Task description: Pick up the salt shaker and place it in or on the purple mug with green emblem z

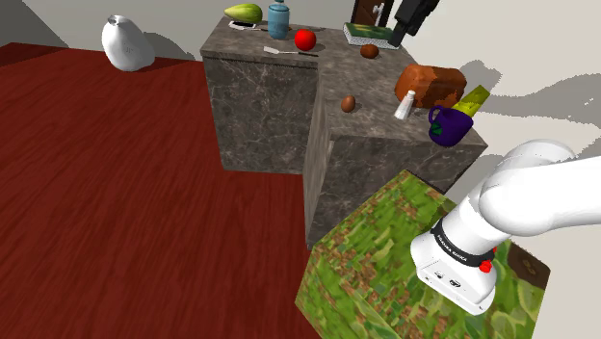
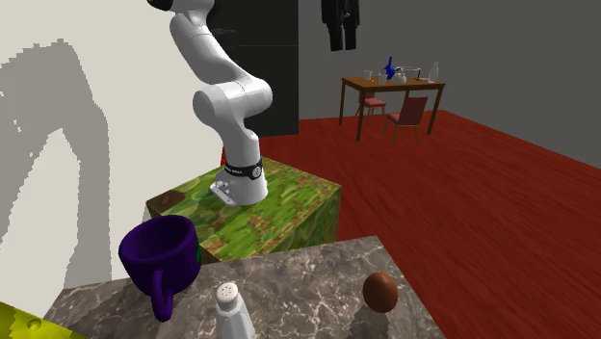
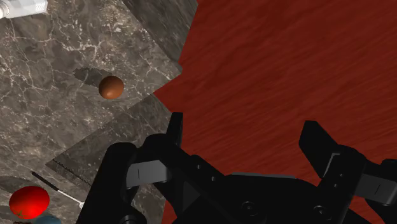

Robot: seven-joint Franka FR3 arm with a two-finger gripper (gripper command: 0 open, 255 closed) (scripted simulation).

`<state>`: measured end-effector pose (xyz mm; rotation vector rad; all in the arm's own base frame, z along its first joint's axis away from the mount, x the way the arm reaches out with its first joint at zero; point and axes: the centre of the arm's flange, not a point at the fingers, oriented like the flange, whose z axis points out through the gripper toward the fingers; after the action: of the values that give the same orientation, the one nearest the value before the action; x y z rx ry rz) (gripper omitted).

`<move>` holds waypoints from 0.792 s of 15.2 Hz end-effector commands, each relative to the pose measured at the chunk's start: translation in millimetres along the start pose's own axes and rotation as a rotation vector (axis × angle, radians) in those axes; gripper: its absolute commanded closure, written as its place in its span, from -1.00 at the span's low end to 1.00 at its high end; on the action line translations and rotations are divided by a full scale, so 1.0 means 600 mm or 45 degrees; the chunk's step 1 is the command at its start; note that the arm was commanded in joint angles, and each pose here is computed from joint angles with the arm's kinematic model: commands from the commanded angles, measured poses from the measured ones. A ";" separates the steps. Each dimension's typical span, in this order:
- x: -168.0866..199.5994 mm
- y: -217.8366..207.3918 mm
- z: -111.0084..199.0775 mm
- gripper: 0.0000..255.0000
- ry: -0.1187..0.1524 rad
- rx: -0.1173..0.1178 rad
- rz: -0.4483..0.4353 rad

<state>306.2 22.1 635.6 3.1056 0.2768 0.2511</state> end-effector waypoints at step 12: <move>-0.017 0.198 0.132 -1.00 -0.065 -0.014 -0.080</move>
<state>326.6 -86.2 567.2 3.0844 0.3585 0.1786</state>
